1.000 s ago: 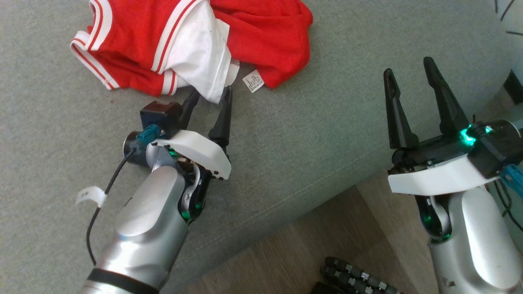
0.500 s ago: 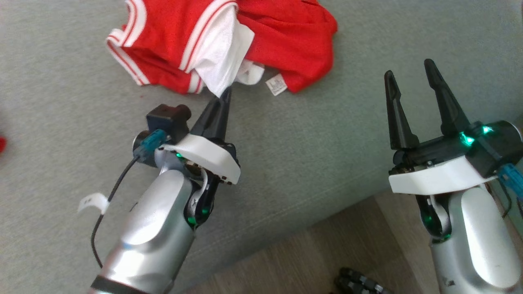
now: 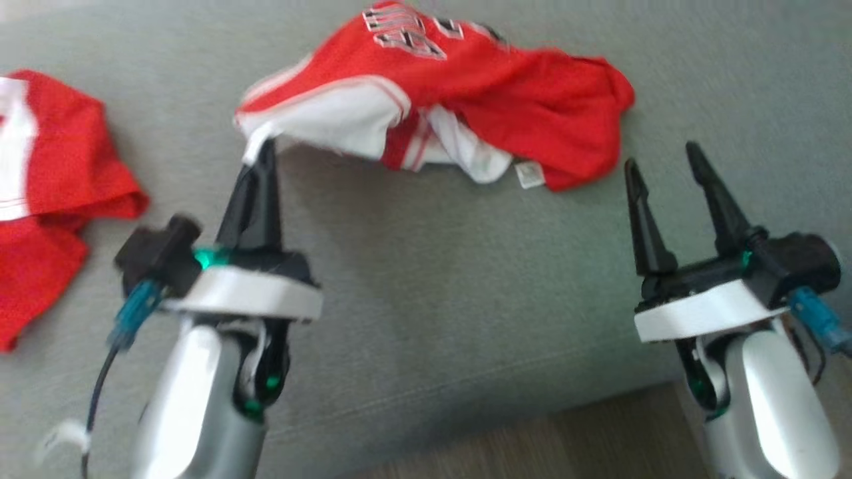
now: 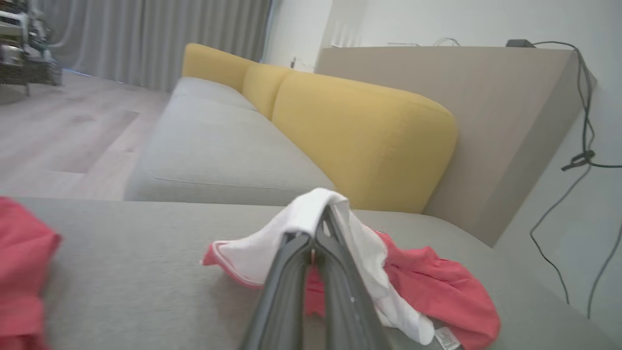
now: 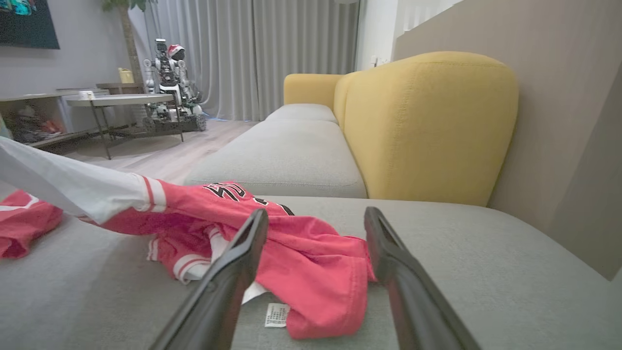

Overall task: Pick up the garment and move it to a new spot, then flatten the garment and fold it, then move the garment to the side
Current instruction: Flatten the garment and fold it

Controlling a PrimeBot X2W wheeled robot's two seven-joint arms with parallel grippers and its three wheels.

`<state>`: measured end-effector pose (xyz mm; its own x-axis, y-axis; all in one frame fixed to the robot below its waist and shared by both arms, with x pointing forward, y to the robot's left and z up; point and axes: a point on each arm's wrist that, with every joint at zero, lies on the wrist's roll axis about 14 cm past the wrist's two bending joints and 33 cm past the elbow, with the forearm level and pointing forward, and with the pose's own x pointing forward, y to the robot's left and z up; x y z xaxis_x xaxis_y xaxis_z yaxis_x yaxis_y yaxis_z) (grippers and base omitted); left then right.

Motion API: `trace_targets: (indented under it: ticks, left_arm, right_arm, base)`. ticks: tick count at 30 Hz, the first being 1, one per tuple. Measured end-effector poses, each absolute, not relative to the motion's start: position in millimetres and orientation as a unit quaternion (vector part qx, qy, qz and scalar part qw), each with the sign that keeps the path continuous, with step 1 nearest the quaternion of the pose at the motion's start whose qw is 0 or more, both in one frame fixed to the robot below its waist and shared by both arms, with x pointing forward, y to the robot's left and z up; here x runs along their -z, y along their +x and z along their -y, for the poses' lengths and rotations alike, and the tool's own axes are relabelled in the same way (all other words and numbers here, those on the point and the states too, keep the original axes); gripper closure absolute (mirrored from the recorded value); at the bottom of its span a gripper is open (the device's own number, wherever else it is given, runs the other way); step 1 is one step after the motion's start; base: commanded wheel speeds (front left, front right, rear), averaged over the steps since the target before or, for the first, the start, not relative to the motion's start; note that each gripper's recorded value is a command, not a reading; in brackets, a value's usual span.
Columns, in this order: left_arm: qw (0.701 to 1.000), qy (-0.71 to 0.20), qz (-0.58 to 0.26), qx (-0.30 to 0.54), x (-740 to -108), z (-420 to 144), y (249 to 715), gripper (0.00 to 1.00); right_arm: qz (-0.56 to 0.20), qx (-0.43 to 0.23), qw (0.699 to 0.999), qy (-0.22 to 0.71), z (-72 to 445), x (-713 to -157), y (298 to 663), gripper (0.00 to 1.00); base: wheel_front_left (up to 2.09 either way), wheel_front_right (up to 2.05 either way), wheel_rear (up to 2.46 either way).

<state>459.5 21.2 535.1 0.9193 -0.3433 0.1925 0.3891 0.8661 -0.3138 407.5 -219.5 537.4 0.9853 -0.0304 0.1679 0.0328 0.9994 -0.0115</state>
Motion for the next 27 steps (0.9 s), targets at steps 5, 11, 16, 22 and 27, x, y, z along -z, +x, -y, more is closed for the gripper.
trace_targets:
  ticks: [5,11,16,22,27]
  left_arm:
    - [0.974,-0.162,0.071,0.144,-537,-58,441,1.00]
    - [0.982,-0.120,0.024,0.146,-504,-70,407,1.00]
    - [0.980,-0.079,-0.082,0.164,-440,-64,373,1.00]
    - [0.979,-0.059,-0.106,0.162,-423,-63,372,0.00]
    - [0.987,-0.072,-0.061,0.133,-450,-69,395,0.00]
  right_arm:
    - [0.090,-0.010,0.996,0.002,200,-541,407,0.00]
    - [0.104,-0.038,0.994,0.006,181,-551,409,0.00]
    - [0.092,-0.045,0.995,0.006,175,-543,404,0.00]
    - [0.089,-0.046,0.995,0.002,175,-541,404,0.00]
    - [0.088,-0.043,0.995,0.002,177,-540,404,0.00]
  base:
    - [0.00,0.00,0.00]
    - [0.00,0.00,0.00]
    - [0.00,0.00,0.00]
    - [0.00,0.00,0.00]
    - [0.00,0.00,0.00]
